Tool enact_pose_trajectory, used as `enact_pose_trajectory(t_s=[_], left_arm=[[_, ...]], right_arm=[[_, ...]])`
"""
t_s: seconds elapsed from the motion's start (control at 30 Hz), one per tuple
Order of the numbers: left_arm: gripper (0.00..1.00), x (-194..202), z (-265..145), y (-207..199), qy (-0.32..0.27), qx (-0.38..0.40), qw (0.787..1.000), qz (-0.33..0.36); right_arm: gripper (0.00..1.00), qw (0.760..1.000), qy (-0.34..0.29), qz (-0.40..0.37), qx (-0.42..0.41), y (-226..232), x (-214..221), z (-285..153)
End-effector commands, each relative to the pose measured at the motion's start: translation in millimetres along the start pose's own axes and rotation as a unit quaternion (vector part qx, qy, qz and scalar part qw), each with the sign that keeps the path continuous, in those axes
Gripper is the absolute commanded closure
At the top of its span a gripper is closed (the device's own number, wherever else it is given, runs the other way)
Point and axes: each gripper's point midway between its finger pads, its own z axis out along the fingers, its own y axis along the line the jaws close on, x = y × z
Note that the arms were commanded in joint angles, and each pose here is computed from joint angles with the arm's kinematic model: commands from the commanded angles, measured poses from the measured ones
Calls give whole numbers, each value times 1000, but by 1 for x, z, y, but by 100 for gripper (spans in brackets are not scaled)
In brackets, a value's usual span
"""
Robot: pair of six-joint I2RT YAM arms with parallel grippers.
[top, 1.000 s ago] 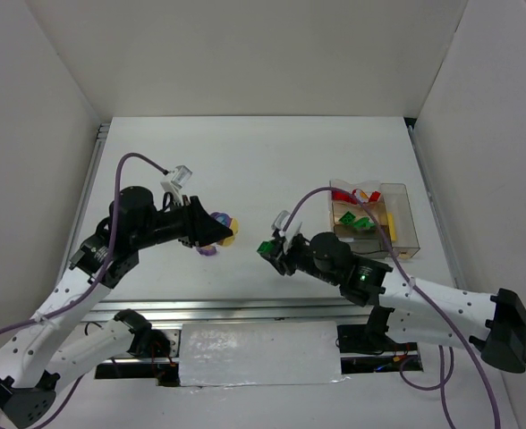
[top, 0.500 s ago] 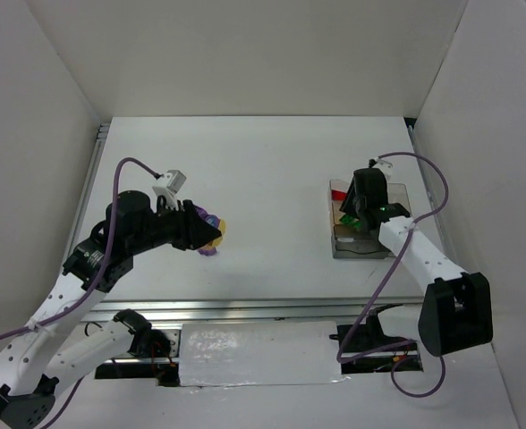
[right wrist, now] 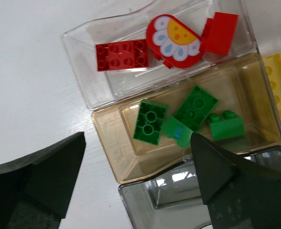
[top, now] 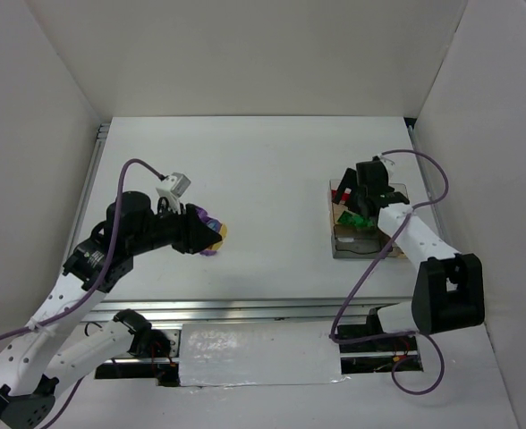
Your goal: Sort the legos into containers by color
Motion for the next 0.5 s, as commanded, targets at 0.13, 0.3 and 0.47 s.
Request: enact_pose_trajectory(t_s=[0.13,0.3,0.47], left_arm=[[100,-3,-12,-50,-19,152,986,59],[100,1,-34,-90,-26,274,956,105],[100,1,-47,-101,-45,306,944,117]], right_arm=[[3,930,-32,-47,-363,113,2,-111],[7,713,-53,-123,-689,178,56,-285],[19,620,-51,-81,-778,196,80,-357]])
